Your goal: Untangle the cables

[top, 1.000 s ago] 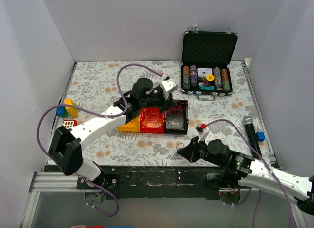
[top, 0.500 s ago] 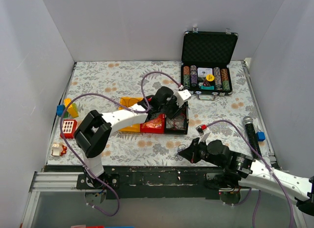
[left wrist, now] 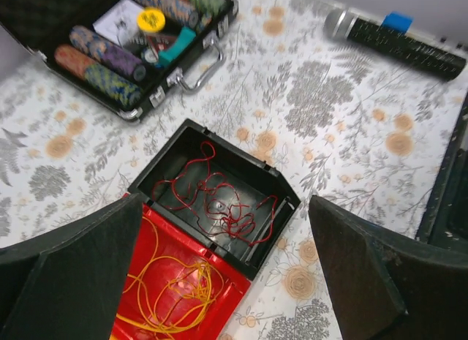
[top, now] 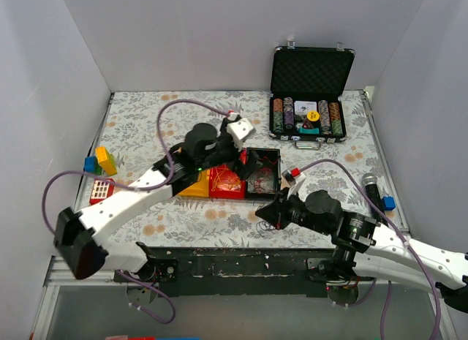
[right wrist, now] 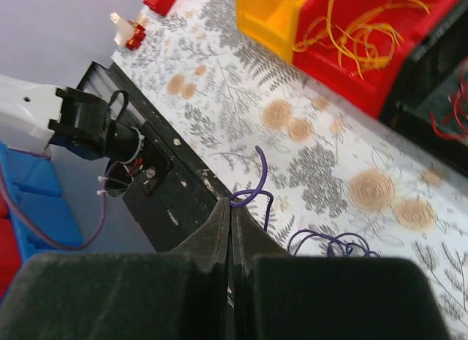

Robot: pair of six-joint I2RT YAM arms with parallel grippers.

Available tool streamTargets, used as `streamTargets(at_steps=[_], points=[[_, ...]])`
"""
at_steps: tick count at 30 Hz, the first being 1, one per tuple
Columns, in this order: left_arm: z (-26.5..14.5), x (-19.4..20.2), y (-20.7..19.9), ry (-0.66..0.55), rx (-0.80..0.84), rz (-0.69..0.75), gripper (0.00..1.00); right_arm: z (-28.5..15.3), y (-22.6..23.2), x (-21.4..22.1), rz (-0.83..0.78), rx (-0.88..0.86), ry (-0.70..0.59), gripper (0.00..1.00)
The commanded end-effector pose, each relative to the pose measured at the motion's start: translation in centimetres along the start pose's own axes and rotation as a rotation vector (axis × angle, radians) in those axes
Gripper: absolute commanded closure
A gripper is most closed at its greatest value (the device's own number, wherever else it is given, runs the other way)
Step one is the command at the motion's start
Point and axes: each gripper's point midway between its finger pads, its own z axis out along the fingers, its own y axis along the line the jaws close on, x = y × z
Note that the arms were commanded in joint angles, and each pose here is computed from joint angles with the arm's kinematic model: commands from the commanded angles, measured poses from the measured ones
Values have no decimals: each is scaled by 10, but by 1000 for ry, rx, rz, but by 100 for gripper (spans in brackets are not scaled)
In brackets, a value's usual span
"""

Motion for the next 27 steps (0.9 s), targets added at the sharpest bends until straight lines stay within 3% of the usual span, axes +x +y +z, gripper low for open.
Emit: streamTargets(at_steps=[1, 5, 12, 16, 19, 27], points=[[-54, -18, 4, -103, -15, -36, 2, 3, 49, -47, -100, -131, -70, 99], [-91, -21, 34, -136, -130, -114, 2, 12, 79, -79, -173, -174, -77, 99], [-136, -13, 35, -168, -167, -107, 2, 33, 134, -135, -265, -262, -110, 99], [-163, -16, 81, -235, -466, -252, 2, 53, 153, -154, -288, -280, -97, 99], [-177, -16, 101, -256, -600, -278, 2, 61, 165, -168, -290, -298, -106, 99], [-192, -7, 136, -264, -755, -342, 2, 77, 179, -187, -292, -350, -96, 99]])
